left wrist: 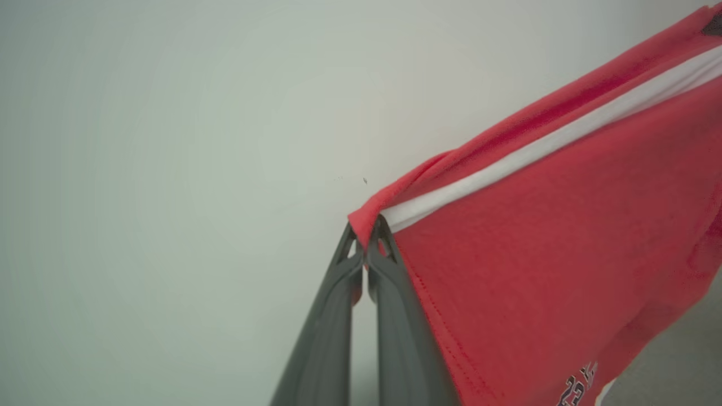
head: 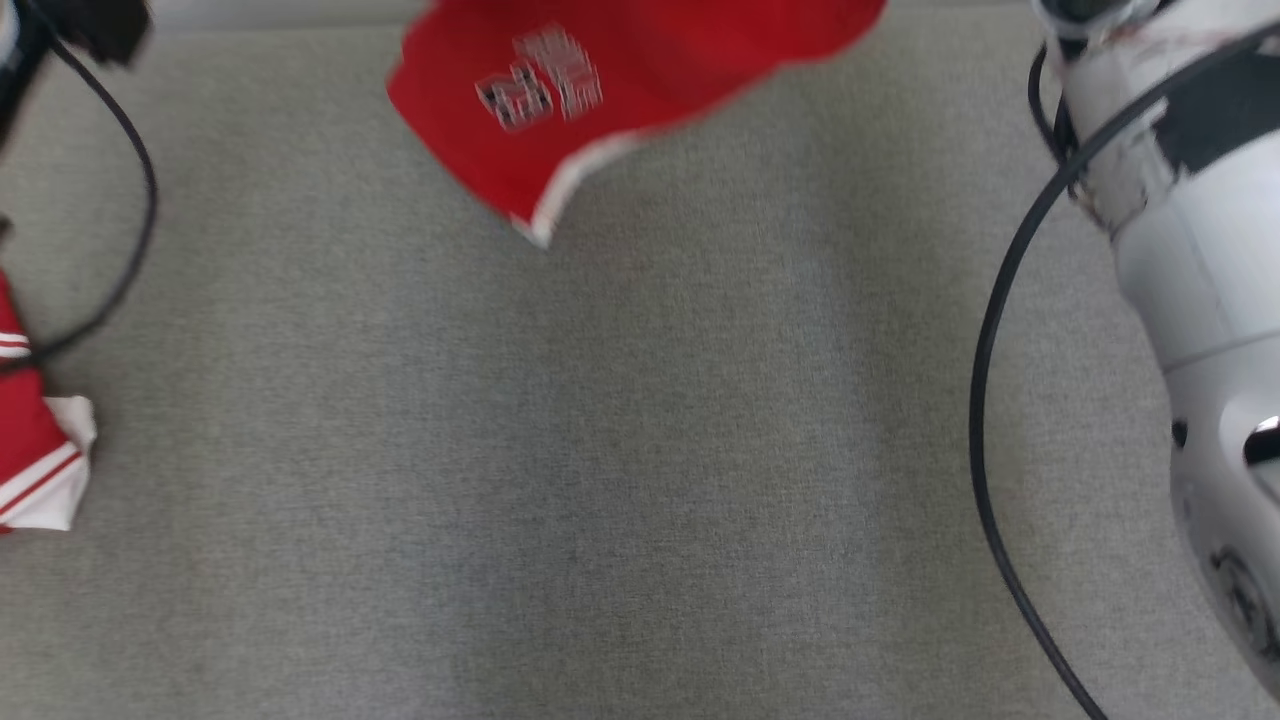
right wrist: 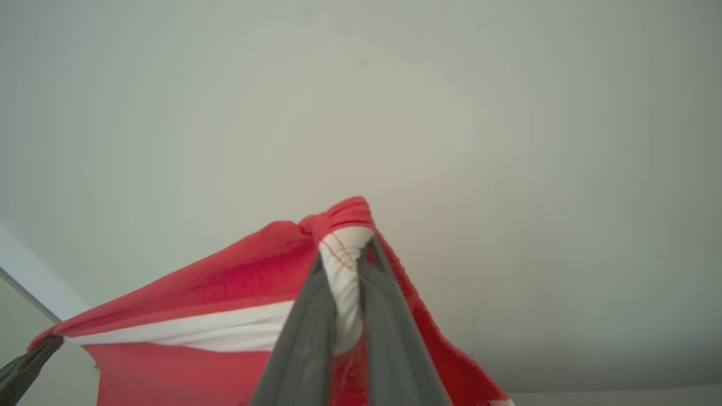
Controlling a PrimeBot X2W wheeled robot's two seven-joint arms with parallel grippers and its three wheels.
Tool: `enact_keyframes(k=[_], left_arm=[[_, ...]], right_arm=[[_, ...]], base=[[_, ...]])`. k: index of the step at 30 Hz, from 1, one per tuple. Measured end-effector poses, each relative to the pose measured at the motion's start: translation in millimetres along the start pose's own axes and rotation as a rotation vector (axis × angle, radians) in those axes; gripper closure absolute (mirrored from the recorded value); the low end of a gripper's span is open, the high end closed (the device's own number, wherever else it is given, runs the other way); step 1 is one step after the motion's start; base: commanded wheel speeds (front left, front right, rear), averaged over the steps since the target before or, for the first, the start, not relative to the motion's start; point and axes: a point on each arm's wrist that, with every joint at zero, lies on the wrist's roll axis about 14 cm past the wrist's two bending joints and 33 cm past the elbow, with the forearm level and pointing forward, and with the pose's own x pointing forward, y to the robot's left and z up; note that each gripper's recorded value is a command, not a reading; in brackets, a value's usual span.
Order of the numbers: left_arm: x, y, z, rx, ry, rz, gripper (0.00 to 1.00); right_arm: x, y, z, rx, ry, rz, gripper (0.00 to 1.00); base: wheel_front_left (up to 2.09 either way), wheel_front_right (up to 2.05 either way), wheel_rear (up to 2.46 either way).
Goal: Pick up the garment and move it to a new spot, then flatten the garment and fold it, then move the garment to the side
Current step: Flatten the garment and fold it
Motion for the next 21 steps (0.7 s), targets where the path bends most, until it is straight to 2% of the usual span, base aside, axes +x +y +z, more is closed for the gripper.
enact_keyframes(k=[3, 8, 13, 17, 21], left_arm=[[19, 12, 5, -0.019, -0.027, 0.024, 1.00], [47, 15, 28, -0.038, -0.119, 0.031, 1.00], [62, 10, 31, -0.085, -0.181, 0.035, 1.00], [69, 5, 4, -0.106, -0.162, 0.033, 1.00], [67, -5, -36, -0.143, -0.120, 0.026, 1.00]], right_arm=[[13, -13, 10, 0.020, -0.030, -0.039, 1.00], [26, -28, 45, 0.011, -0.161, -0.076, 1.00], [34, -35, 46, -0.005, -0.193, -0.083, 1.00], [42, -38, 18, -0.024, -0.147, -0.076, 1.00], [41, -50, -35, -0.018, -0.042, -0.092, 1.00]], base=[[0.00, 0.00, 0.00], [0.00, 0.00, 0.00], [0.00, 0.00, 0.00], [0.00, 0.00, 0.00], [0.00, 0.00, 0.00]])
